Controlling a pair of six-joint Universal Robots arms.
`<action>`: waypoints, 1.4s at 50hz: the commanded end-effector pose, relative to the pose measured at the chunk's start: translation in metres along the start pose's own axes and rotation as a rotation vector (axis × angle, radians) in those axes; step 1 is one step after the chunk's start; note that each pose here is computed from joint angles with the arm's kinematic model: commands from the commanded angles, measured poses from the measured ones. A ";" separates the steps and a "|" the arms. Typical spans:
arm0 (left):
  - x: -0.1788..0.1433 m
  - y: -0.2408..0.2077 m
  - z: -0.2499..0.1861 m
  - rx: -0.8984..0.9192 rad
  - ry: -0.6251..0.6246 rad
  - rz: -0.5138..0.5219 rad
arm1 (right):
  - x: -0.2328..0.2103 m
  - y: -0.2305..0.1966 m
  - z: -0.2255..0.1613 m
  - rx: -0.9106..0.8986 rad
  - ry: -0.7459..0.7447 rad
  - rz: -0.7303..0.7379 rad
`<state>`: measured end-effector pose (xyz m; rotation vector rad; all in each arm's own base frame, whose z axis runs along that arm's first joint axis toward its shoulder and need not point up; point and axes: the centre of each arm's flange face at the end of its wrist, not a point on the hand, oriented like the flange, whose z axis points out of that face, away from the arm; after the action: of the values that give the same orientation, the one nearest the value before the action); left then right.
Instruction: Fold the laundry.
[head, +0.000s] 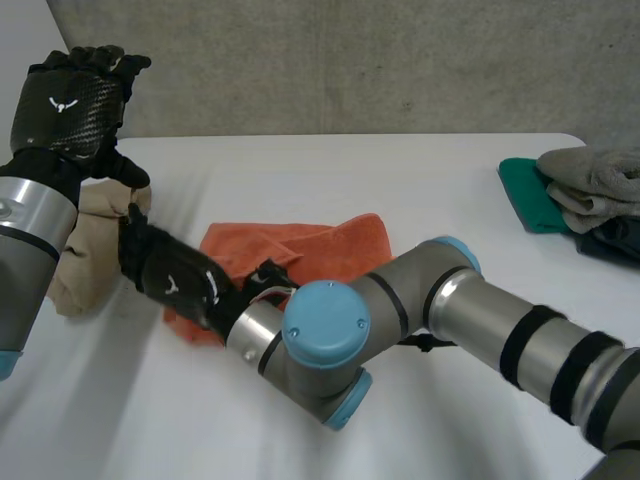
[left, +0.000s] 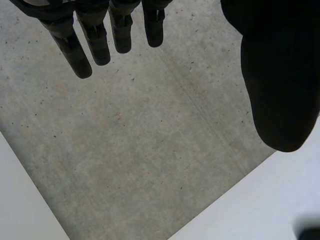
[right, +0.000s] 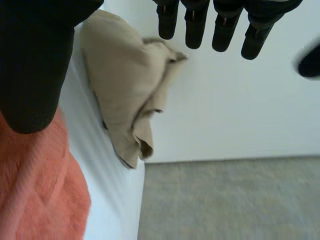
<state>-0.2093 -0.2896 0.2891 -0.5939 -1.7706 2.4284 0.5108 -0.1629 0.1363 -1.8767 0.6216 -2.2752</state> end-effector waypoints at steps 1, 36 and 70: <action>0.003 0.003 0.001 -0.008 0.009 -0.002 | 0.064 0.002 -0.021 -0.116 0.109 0.243; 0.101 0.099 -0.061 -0.461 0.313 -0.103 | 0.075 0.108 -0.129 -0.715 0.086 0.889; 0.038 0.110 0.000 -0.434 -0.022 0.121 | 0.057 0.127 -0.137 -0.795 0.157 0.729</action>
<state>-0.2212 -0.3471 0.1763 -0.7312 -2.4080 2.2461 0.3499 -0.2617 0.1255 -1.3002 2.0343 -1.7837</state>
